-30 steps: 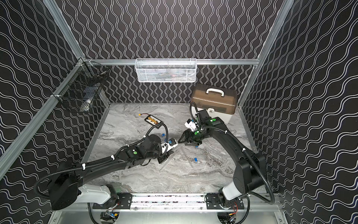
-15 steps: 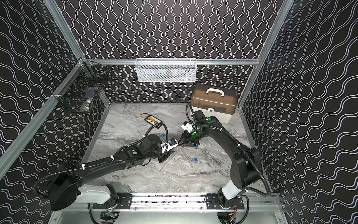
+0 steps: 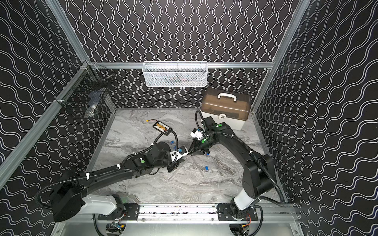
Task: Insert stoppers into test tubes
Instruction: Pick up the test tube at the center of the board.
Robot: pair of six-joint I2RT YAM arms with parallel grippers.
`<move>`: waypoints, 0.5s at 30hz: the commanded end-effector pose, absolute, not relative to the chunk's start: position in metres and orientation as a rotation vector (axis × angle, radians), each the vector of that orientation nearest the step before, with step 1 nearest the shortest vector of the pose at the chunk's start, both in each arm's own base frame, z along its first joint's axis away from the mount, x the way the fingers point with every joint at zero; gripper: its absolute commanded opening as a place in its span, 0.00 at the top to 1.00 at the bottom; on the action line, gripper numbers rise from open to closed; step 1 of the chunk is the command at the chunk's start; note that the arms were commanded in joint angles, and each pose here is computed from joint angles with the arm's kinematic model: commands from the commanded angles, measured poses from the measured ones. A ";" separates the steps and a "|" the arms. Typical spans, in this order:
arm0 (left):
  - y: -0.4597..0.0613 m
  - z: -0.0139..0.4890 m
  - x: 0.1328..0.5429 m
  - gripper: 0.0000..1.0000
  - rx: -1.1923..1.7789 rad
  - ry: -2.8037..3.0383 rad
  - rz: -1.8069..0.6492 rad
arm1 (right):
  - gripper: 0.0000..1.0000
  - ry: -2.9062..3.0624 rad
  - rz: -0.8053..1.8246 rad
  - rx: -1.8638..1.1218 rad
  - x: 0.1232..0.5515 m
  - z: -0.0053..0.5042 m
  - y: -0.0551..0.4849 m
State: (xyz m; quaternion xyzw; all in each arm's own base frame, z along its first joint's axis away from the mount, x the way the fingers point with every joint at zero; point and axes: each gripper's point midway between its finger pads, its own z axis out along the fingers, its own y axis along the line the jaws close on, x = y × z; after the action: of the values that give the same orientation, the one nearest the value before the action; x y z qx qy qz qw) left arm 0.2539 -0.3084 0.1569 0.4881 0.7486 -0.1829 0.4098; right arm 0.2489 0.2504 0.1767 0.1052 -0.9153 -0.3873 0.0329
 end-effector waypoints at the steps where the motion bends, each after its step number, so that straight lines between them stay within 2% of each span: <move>1: -0.311 0.168 0.260 0.93 1.216 1.835 -0.443 | 0.84 -2.792 -1.191 0.326 0.243 0.176 0.250; 4: -0.311 0.168 0.260 0.91 1.212 1.834 -0.443 | 0.86 -2.782 -1.202 0.323 0.242 0.177 0.251; 9: -0.311 0.167 0.260 0.80 1.205 1.836 -0.447 | 0.87 -2.753 -1.245 0.319 0.240 0.181 0.254; 15: -0.312 0.164 0.258 0.78 1.202 1.839 -0.460 | 0.87 -2.724 -1.289 0.316 0.239 0.186 0.258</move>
State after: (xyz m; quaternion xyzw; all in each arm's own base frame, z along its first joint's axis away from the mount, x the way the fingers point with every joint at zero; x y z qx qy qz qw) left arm 0.2540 -0.3073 0.1539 0.4870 0.7496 -0.1802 0.4105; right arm 0.2452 0.2532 0.1771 0.1042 -0.9092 -0.4009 0.0420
